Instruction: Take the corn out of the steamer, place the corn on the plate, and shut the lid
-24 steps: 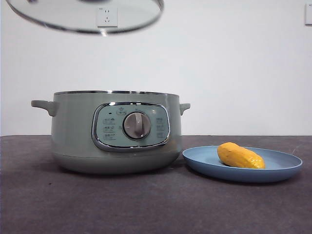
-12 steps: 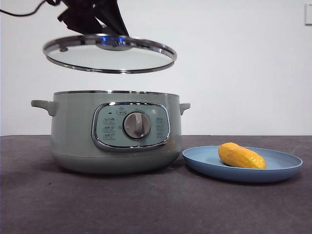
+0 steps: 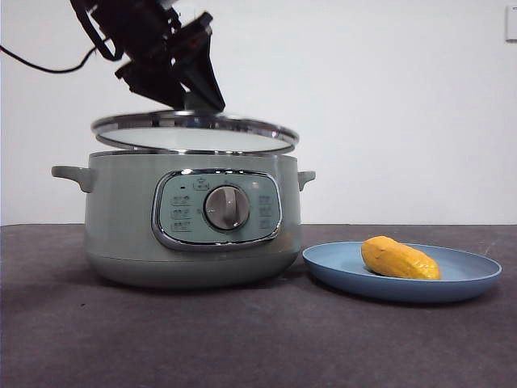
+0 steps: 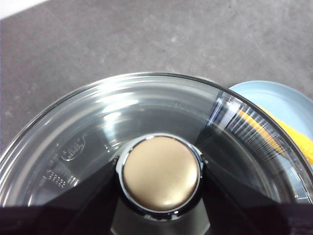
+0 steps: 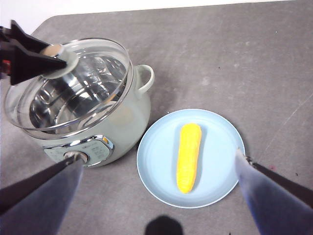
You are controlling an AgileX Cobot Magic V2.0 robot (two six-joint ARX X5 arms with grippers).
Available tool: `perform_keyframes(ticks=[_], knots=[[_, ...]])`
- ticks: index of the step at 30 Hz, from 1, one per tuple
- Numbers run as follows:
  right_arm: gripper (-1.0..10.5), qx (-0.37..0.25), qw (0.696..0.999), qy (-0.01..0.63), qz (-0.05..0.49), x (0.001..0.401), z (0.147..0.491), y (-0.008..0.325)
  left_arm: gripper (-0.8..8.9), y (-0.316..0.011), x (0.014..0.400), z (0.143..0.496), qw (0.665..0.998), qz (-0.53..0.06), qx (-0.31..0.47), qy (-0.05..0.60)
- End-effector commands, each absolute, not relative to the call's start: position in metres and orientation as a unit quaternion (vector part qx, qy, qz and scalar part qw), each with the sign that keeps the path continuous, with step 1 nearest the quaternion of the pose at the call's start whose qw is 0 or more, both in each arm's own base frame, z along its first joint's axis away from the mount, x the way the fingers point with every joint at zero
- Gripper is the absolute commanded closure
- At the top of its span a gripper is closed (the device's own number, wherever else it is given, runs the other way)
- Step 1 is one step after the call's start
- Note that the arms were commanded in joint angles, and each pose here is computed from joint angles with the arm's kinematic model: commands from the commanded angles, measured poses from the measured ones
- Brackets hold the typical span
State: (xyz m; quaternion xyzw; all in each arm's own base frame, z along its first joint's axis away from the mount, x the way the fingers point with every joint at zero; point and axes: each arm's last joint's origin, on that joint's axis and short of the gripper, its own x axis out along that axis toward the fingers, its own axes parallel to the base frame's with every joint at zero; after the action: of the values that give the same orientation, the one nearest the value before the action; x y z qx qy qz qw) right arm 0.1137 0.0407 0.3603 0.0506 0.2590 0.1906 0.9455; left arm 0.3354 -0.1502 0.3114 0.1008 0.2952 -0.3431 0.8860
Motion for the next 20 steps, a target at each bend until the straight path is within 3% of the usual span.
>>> perform_keyframes(ticks=[1, 20], knots=[[3.9, 0.043, 0.946, 0.256, 0.192, 0.114, 0.36, 0.041, 8.21, -0.15, 0.337, 0.322, 0.894, -0.35, 0.103, 0.26], [3.9, 0.042, 0.946, 0.256, 0.193, 0.114, 0.36, 0.041, 8.21, -0.147, 0.334, 0.297, 0.884, -0.346, 0.101, 0.298]])
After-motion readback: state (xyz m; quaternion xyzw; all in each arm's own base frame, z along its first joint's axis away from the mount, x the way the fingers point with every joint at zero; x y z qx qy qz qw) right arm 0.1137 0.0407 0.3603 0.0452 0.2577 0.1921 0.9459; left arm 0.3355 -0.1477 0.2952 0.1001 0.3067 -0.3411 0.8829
